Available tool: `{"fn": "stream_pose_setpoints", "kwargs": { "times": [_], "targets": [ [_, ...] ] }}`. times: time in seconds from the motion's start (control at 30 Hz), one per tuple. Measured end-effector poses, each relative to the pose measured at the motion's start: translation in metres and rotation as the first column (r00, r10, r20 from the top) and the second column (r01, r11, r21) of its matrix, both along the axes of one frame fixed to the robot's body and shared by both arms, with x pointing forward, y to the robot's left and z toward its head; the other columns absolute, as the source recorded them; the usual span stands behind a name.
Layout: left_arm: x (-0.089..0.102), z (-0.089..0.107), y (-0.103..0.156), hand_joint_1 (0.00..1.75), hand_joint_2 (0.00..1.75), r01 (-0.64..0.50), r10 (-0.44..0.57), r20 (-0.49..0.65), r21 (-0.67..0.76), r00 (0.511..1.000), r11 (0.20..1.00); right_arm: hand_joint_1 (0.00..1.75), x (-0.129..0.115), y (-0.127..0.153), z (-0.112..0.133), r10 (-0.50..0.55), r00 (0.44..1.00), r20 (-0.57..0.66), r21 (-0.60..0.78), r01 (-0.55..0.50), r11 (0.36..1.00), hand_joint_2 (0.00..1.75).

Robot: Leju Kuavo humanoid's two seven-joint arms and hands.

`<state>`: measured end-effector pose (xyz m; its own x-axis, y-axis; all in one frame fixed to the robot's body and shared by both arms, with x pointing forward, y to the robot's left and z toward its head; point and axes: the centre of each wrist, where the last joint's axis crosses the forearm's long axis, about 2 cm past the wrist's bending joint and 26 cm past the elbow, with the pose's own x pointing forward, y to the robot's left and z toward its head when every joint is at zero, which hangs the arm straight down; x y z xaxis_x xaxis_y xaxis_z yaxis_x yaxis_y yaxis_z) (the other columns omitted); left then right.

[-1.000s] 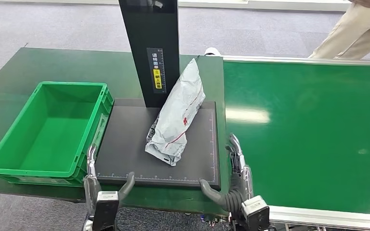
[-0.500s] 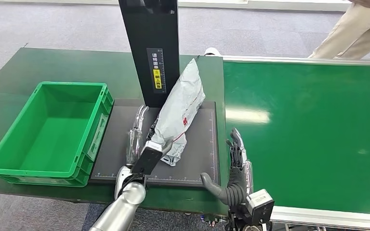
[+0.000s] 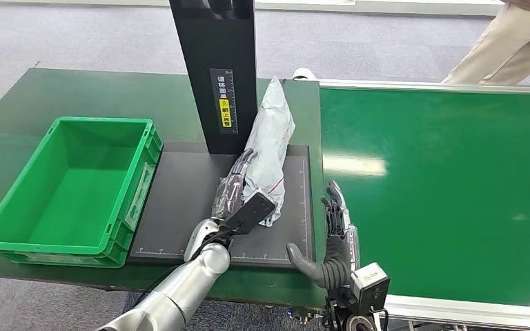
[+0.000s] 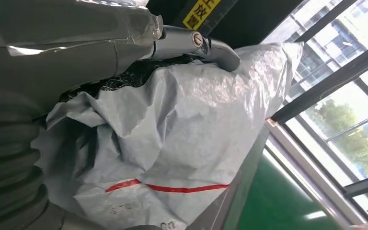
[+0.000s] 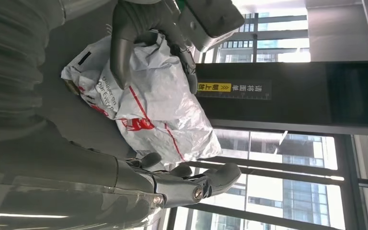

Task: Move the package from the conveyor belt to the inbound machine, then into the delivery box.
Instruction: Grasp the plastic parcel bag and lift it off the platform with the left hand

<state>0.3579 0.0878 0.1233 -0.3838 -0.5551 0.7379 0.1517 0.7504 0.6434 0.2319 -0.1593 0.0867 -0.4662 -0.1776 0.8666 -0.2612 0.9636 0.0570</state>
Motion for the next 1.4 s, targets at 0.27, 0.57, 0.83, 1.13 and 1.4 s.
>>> {"fn": "stream_pose_setpoints", "kwargs": {
  "times": [0.27, 0.57, 0.83, 1.13, 1.4],
  "targets": [
    [0.005, -0.006, 0.003, 0.82, 1.75, 0.016, -0.004, -0.111, 0.1, 0.994, 0.995, 0.0, 0.002, -0.002, 0.0, -0.002, 1.0, -0.001, 0.003, 0.002, 1.0, 1.75],
    [0.008, -0.008, 0.006, 1.75, 1.75, 0.018, -0.003, -0.119, 0.125, 0.993, 0.992, 0.0, 0.003, -0.007, -0.001, -0.013, 1.0, -0.007, 0.002, 0.013, 1.0, 1.75],
    [0.007, -0.01, 0.01, 1.75, 1.75, -0.036, 0.037, -0.012, 0.086, 0.999, 0.996, 0.0, 0.001, -0.008, -0.003, -0.022, 1.0, -0.015, -0.001, 0.022, 1.0, 1.75],
    [-0.004, -0.008, 0.029, 1.75, 1.75, -0.171, 0.213, 0.214, -0.201, 0.953, 0.965, 0.0, -0.004, -0.011, -0.007, -0.044, 0.999, -0.03, -0.005, 0.044, 0.999, 1.75],
    [-0.031, 0.002, 0.059, 1.75, 1.75, -0.231, 0.361, 0.3, -0.392, 0.883, 0.89, 0.0, -0.019, -0.017, -0.012, -0.104, 0.993, -0.053, -0.008, 0.104, 0.995, 1.75]
  ]
}}
